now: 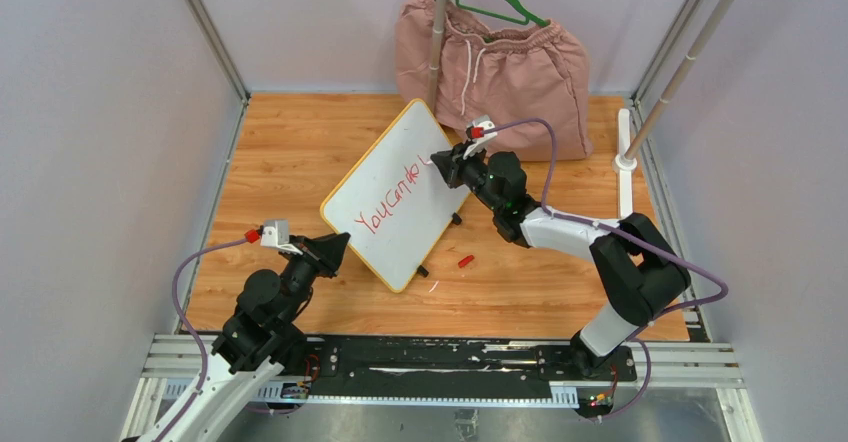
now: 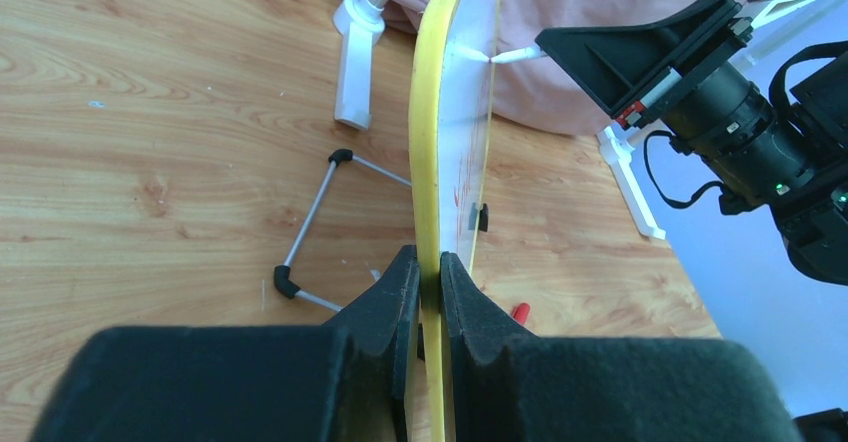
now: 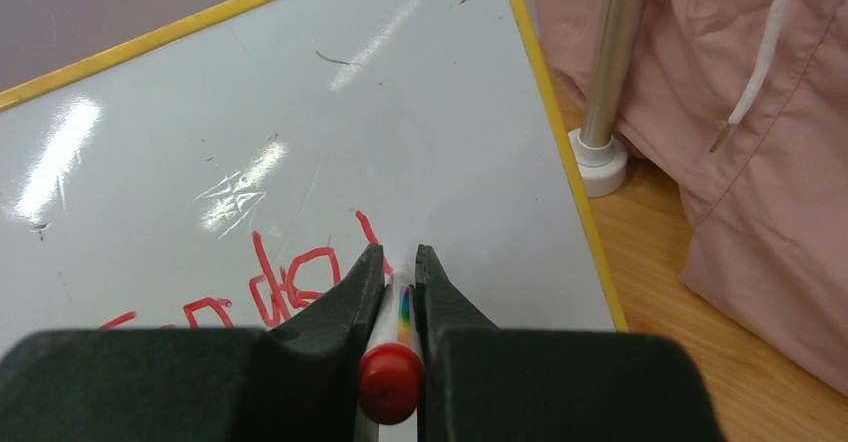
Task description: Write a sentence on the whiteboard
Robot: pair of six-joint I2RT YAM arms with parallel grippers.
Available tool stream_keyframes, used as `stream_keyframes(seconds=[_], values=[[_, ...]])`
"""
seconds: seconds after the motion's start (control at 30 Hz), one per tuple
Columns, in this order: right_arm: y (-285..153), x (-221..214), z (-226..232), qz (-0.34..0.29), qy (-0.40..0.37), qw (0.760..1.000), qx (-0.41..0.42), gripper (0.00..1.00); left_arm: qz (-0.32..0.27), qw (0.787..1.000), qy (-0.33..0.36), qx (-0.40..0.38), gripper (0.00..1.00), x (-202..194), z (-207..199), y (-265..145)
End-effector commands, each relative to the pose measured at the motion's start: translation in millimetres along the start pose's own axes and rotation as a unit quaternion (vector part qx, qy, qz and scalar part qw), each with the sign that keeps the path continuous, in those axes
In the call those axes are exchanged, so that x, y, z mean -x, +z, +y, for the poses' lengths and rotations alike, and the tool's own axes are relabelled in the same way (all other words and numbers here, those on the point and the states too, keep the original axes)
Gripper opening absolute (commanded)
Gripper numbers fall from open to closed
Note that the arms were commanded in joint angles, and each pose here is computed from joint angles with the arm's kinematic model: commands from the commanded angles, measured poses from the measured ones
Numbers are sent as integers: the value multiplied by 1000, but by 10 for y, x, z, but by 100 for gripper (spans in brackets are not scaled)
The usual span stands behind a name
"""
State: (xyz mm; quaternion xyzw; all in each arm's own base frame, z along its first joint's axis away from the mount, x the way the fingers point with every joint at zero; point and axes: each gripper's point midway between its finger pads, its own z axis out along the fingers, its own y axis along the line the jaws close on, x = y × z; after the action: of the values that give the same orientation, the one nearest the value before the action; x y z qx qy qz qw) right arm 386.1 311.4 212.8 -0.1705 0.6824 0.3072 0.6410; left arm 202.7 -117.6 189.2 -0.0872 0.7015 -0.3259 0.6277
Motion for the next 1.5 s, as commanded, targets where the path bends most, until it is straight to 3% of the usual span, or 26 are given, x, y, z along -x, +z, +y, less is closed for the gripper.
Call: stream_keyframes(seconds=[0.0, 0.6, 1.47], values=[[-65, 97, -174, -4, 0, 1000, -26, 0, -1, 1000, 25, 8, 0, 26, 53, -56], [-28, 273, 311, -21, 1, 998, 58, 0, -3, 1000, 25, 7, 0, 35, 48, -59], [141, 227, -5, -7, -15, 1000, 6, 0, -2, 1000, 25, 6, 0, 28, 50, -60]])
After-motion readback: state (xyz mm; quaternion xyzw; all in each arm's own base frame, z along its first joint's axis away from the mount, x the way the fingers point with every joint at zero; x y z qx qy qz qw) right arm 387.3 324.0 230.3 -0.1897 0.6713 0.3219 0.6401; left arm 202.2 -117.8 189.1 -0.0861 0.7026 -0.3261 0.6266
